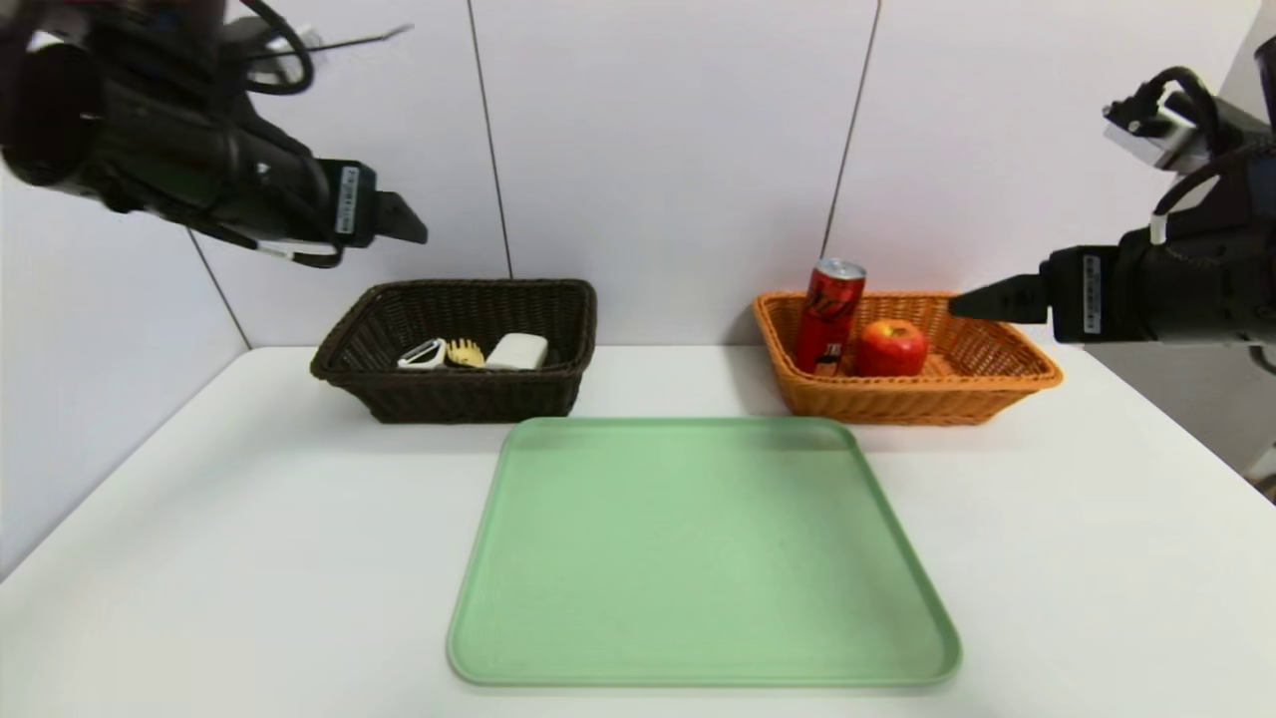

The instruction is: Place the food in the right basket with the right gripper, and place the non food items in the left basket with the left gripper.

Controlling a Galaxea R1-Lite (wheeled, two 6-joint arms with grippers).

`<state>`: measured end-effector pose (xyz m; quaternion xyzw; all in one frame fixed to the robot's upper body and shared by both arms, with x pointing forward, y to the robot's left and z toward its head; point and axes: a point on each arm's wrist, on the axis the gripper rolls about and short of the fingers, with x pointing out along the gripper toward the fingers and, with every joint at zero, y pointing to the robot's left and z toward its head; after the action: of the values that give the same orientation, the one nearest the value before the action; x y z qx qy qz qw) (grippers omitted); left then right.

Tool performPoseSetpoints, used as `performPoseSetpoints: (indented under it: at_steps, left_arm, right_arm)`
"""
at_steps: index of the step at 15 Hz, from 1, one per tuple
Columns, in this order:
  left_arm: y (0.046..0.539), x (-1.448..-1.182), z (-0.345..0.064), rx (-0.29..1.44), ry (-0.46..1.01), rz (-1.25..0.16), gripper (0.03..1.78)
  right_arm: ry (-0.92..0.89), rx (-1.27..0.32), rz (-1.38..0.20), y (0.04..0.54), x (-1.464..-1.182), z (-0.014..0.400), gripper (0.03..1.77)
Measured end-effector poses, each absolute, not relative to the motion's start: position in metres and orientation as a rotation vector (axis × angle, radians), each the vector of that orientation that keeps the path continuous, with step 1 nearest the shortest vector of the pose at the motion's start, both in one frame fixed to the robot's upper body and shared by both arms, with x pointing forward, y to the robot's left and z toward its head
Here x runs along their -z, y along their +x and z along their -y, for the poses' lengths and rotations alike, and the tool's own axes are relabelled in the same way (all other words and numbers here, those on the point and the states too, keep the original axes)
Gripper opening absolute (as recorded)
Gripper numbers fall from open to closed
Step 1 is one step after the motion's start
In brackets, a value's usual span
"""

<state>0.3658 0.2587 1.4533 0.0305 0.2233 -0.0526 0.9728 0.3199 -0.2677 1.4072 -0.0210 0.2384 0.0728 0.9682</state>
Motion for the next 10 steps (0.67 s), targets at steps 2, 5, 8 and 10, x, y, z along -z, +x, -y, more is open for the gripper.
performPoseSetpoints:
  at_steps: [2,5,8,10]
  left_arm:
    - [0.328,-1.461,-0.270,0.118,0.092,-0.435,1.66]
    - [0.278,-1.454,-0.286,0.115,0.103,-0.437,1.67]
    - [0.228,-1.440,-0.310,0.038,0.086,-0.426,1.68]
    - [0.193,-1.430,-0.326,-0.042,0.063,-0.396,1.69]
  right_arm:
    - [-0.170,-0.178,-0.374,0.324,-1.409,0.266,1.71]
    - [-0.280,-0.181,-0.334,0.318,-1.398,0.268,1.71]
    - [-0.288,-0.126,-0.316,0.301,-1.381,0.279,1.71]
    - [-0.271,-0.083,-0.265,0.288,-1.373,0.290,1.71]
